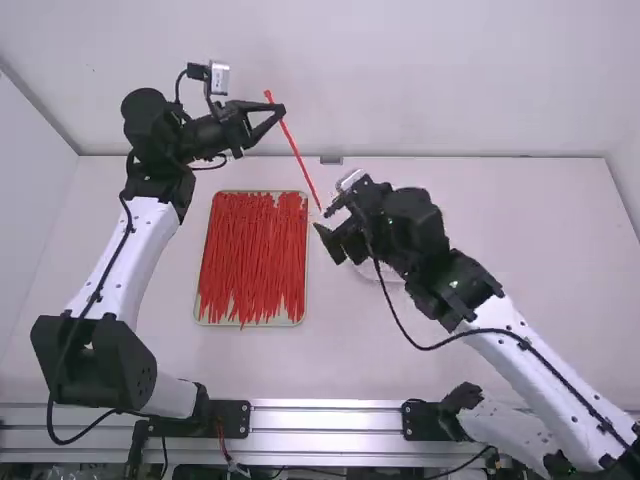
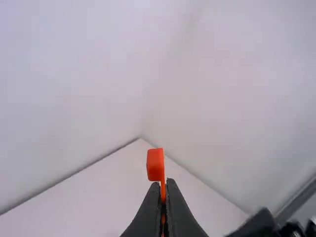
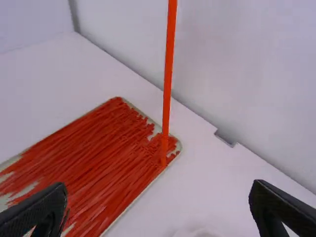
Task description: Fasten the cable tie
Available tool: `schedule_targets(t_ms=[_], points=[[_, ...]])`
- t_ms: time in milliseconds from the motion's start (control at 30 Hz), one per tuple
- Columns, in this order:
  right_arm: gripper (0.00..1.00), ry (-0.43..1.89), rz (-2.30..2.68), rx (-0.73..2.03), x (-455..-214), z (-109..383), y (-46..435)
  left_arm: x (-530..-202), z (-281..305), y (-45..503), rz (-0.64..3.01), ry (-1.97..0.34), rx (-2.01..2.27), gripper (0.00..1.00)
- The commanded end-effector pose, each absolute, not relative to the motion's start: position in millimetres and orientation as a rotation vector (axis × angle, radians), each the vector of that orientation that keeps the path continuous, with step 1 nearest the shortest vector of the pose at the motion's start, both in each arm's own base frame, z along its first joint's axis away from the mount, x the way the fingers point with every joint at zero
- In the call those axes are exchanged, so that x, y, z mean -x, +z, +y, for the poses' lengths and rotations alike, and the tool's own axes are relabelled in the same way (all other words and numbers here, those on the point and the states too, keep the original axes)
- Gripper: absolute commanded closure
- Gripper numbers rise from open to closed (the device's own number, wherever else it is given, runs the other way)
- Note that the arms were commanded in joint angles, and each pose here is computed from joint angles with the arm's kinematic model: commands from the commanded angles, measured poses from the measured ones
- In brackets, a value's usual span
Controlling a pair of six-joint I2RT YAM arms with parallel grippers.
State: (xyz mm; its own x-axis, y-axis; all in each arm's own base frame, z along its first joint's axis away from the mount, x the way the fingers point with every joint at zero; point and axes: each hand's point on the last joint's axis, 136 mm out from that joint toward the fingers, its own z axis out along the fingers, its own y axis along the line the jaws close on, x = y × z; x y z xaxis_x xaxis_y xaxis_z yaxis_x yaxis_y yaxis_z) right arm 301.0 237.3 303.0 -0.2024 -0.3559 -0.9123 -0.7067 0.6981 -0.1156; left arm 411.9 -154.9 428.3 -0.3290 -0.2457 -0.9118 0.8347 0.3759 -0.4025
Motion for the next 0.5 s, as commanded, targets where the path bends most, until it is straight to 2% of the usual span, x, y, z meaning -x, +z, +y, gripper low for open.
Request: schedule_targets(t_ms=[0,267,467], points=[[0.02,0.595,1.704,0.936,-285.2,245.4,329.3,-384.1,-160.7,451.2,1.439,-1.215,-0.711,0.99],[0.02,0.895,1.528,1.117,-279.3,232.6,333.8,-352.3,-168.8,457.6,1.373,-1.285,-0.901,0.99],[0.02,1.080,1.409,1.176,-284.1,224.4,333.1,-342.9,-170.6,452.6,1.371,-1.309,-0.967,0.99]])
